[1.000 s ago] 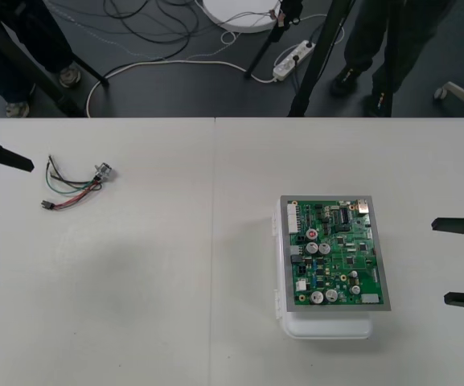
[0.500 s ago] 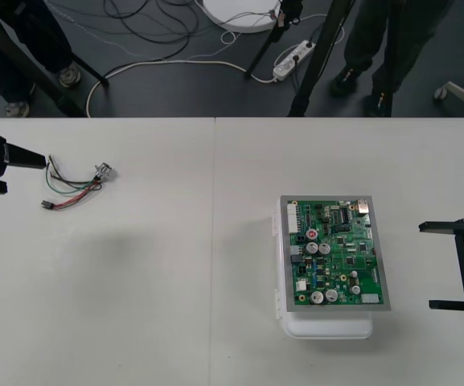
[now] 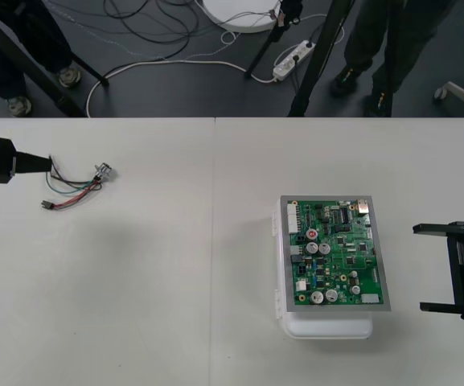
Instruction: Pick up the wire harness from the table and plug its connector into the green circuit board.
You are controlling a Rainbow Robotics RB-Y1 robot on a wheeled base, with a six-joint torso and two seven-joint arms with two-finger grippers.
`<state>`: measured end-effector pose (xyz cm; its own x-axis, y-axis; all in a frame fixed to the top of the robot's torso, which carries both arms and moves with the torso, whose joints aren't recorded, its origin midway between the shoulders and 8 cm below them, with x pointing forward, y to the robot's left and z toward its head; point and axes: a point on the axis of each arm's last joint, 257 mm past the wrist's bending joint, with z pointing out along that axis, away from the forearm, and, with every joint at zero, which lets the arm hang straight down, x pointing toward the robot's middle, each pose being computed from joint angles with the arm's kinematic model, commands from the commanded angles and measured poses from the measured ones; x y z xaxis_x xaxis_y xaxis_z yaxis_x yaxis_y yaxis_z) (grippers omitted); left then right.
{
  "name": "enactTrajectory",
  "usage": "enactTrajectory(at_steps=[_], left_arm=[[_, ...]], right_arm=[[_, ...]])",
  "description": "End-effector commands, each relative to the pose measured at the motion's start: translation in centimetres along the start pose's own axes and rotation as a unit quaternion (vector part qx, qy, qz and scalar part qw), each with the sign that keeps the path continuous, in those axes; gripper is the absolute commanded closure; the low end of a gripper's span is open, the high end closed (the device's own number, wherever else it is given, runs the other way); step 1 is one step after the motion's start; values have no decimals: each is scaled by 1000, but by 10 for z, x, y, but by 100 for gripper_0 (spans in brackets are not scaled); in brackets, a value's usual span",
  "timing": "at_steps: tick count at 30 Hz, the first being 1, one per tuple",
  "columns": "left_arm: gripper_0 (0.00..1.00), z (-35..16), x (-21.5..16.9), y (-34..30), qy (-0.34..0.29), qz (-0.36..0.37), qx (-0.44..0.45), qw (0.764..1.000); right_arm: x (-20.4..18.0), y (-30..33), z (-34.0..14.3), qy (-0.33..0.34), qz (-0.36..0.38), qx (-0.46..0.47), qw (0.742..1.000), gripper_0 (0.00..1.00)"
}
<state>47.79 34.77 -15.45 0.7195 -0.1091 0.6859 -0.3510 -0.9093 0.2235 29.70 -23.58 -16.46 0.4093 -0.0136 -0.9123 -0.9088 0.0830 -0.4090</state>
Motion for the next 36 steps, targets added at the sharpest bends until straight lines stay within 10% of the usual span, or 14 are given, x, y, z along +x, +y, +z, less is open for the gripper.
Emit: enactTrajectory(at_steps=[1, 36], left_arm=[[0, -8, 27, -16, 35, 98, 39, 994], [0, 55, 30, -43, 27, 202, 76, 976]], right_arm=[[-6, -11, -14, 13, -10, -1, 1000, 0], [-7, -11, -13, -1, 4, 7, 1000, 0]])
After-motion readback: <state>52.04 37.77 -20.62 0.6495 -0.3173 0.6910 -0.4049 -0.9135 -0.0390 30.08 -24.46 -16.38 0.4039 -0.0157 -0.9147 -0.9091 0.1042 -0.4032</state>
